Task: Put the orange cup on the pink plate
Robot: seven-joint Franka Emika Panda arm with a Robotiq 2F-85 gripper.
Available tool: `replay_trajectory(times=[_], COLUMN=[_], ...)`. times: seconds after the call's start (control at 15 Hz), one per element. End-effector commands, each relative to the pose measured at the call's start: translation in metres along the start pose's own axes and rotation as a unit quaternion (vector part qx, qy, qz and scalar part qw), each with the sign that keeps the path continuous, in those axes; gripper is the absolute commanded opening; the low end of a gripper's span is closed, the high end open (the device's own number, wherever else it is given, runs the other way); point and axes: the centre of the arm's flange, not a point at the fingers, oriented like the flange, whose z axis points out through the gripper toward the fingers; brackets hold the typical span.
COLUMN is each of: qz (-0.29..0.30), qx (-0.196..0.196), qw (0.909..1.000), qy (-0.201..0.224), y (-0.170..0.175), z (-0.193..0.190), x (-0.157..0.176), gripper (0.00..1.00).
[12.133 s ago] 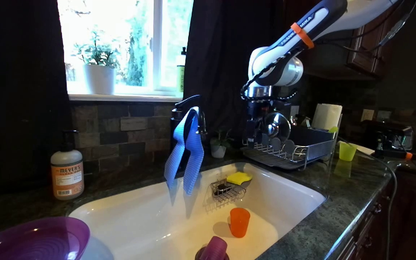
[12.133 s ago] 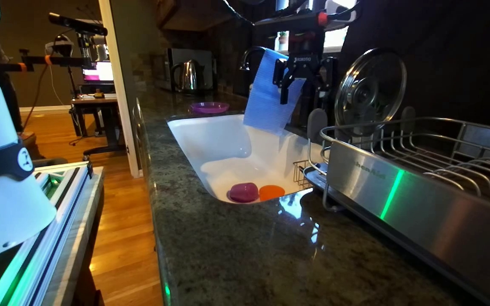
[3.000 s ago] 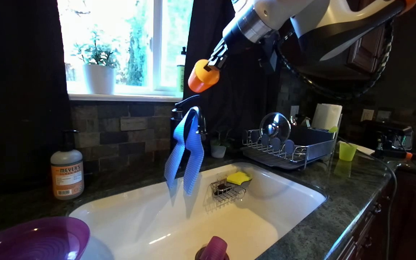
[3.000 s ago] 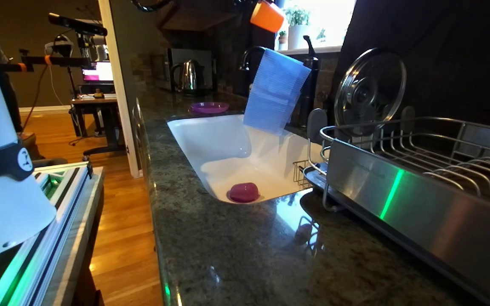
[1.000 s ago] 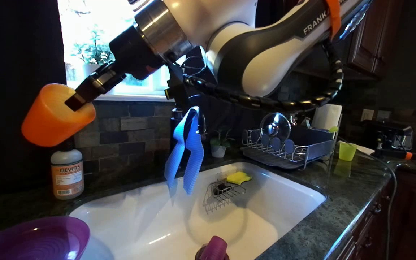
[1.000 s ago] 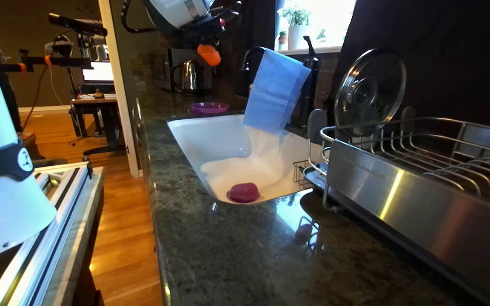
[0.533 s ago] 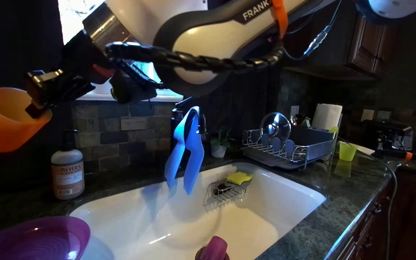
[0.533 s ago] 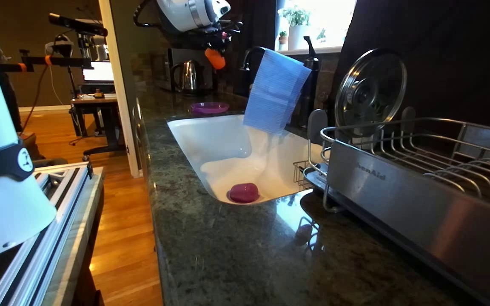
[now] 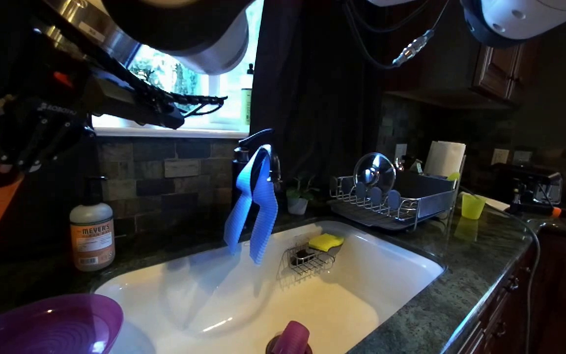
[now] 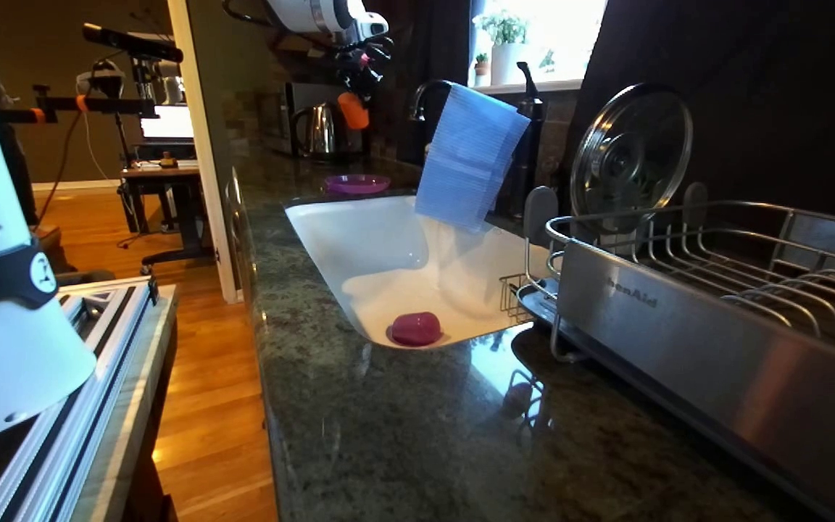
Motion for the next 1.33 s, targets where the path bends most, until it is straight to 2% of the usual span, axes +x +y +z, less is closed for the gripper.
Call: replay_trajectory(times=[0.0, 0.13, 0.4, 0.6, 0.73, 0.93, 1.27], qz=[0.041, 0.057, 0.068, 0.064, 0.056, 0.042, 0.04], qx=[0.022, 0.029, 0.025, -0.002, -0.023, -0.047, -0.076], qw=[0.9986, 0.9969, 0.9893, 0.9811, 0.9779, 0.9792, 0.9878], qy=[-0.024, -0.046, -0.127, -0.183, -0.2, -0.193, -0.13], y=[0.011, 0.017, 0.021, 0.018, 0.017, 0.016, 0.024], z=[0.031, 0.047, 0.083, 0.093, 0.093, 0.097, 0.111], x=[-0.001, -0.013, -0.025, -0.027, -0.023, -0.012, 0.006], gripper=[0.01, 0.01, 0.01, 0.01, 0.01, 0.01, 0.01])
